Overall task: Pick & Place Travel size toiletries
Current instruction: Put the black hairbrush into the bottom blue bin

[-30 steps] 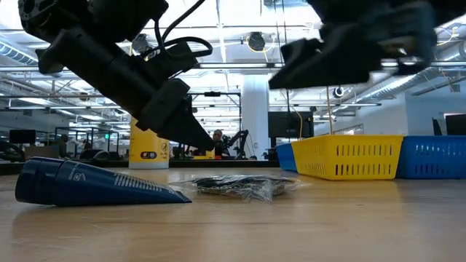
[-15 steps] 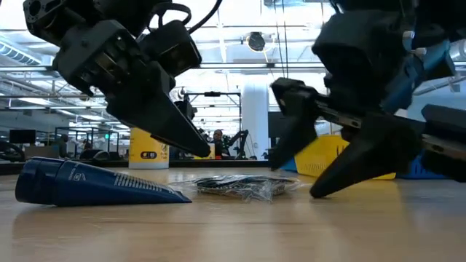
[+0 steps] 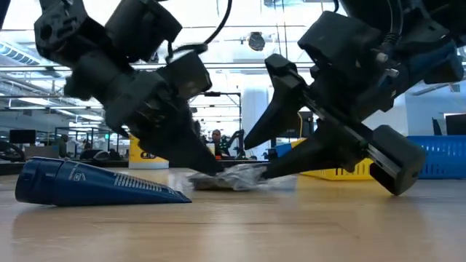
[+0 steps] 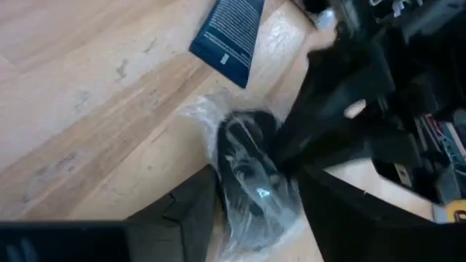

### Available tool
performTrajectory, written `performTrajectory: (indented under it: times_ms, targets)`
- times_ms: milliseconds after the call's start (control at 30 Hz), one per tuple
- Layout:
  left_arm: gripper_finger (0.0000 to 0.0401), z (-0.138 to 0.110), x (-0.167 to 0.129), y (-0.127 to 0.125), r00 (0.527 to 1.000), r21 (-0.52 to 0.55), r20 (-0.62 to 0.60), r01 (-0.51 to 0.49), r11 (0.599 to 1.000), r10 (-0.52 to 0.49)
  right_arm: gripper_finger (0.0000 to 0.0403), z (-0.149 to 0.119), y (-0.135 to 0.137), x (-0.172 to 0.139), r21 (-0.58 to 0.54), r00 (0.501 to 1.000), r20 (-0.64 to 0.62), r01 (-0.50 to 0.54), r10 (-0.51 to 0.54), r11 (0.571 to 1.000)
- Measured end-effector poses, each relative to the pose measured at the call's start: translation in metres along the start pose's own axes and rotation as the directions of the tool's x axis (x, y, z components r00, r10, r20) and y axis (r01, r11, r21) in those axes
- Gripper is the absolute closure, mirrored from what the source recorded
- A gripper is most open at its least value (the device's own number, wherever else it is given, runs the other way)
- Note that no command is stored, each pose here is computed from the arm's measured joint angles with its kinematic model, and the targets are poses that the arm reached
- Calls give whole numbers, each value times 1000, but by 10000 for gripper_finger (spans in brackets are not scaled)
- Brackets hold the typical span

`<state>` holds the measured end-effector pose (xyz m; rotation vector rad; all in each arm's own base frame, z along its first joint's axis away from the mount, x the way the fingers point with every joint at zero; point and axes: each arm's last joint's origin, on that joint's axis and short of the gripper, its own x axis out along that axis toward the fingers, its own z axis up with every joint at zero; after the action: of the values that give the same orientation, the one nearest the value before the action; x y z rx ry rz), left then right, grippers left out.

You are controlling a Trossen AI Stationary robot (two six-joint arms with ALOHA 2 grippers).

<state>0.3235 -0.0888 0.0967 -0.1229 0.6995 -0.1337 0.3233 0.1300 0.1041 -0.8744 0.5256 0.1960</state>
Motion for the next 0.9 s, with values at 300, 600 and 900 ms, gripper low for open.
performTrajectory:
  times_ms: [300, 600, 900]
  targets:
    - [353, 2, -1, 1, 1000, 4, 16, 20, 1000, -20, 320, 2, 0, -3, 30, 1000, -8, 12, -12, 999]
    - [357, 20, -33, -1, 1000, -19, -16, -16, 1000, 16, 392, 18, -10, -25, 109, 999, 24, 21, -23, 994]
    - [357, 25, -51, -6, 960, -26, 35, -276, 961, 277, 399, 35, -49, -95, 297, 999, 2, -45, 47, 954]
